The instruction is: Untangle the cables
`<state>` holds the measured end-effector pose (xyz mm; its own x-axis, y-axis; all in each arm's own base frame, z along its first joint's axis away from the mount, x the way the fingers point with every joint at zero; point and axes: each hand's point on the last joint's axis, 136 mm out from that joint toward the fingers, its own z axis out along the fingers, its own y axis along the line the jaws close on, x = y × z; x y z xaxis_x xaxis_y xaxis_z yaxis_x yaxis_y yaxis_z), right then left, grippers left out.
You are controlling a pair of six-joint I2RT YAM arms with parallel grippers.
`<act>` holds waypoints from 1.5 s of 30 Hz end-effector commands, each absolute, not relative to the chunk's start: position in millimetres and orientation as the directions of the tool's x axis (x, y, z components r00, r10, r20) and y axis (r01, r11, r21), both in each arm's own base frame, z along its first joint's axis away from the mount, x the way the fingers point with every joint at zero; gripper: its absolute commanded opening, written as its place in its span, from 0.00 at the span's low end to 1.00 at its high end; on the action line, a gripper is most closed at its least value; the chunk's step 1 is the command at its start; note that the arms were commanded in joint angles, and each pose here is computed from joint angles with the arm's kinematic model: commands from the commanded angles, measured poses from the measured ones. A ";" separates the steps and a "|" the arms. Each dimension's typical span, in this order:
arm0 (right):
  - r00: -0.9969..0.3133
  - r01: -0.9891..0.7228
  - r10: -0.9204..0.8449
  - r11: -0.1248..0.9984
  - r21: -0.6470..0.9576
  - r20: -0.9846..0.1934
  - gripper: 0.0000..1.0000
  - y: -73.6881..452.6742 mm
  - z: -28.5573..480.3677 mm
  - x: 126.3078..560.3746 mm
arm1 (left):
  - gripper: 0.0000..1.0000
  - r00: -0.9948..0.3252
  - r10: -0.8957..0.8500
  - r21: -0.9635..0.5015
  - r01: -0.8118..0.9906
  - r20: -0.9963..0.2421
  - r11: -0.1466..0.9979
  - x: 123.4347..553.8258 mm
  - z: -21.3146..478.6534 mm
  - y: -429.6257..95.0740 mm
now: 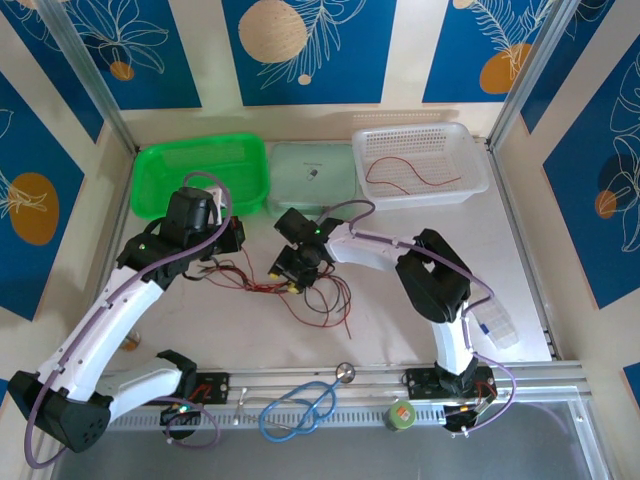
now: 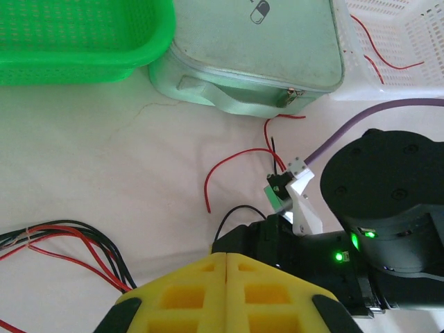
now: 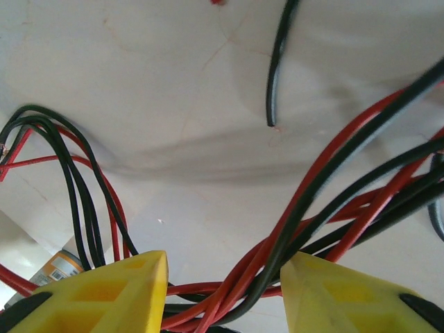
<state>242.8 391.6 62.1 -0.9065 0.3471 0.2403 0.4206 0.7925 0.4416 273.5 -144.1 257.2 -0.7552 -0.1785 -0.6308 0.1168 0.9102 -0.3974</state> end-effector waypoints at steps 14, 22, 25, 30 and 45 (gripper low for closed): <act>-0.947 0.320 0.275 0.822 0.470 0.163 0.00 373.7 79.4 242.0 | 0.00 -0.689 -0.148 -0.284 0.087 -0.709 0.955 268.3 287.5 -114.9; -0.975 0.140 0.198 0.896 0.421 -0.098 0.00 319.6 113.4 219.3 | 0.00 -0.654 -0.132 -0.174 0.001 -0.745 0.985 290.4 295.4 -91.6; -0.953 0.031 0.169 0.882 0.471 -0.253 0.00 314.0 117.6 210.2 | 0.00 -0.647 -0.140 -0.170 -0.016 -0.750 0.985 299.9 295.5 -89.7; -0.876 0.036 0.231 0.907 0.420 -0.423 0.00 273.7 108.0 195.6 | 0.00 -0.645 -0.146 -0.156 -0.043 -0.750 0.987 313.1 293.1 -85.3; -0.880 0.205 0.331 0.912 0.355 -0.342 0.23 205.8 71.1 171.9 | 0.00 -0.643 -0.170 -0.180 -0.050 -0.747 0.982 351.3 283.2 -92.7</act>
<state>191.3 233.9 107.9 -0.8297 0.3782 -0.4106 0.1479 0.8582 0.4916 328.0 -107.5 255.5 -0.7378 -0.1323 -0.6619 -0.0079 0.9822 -0.1875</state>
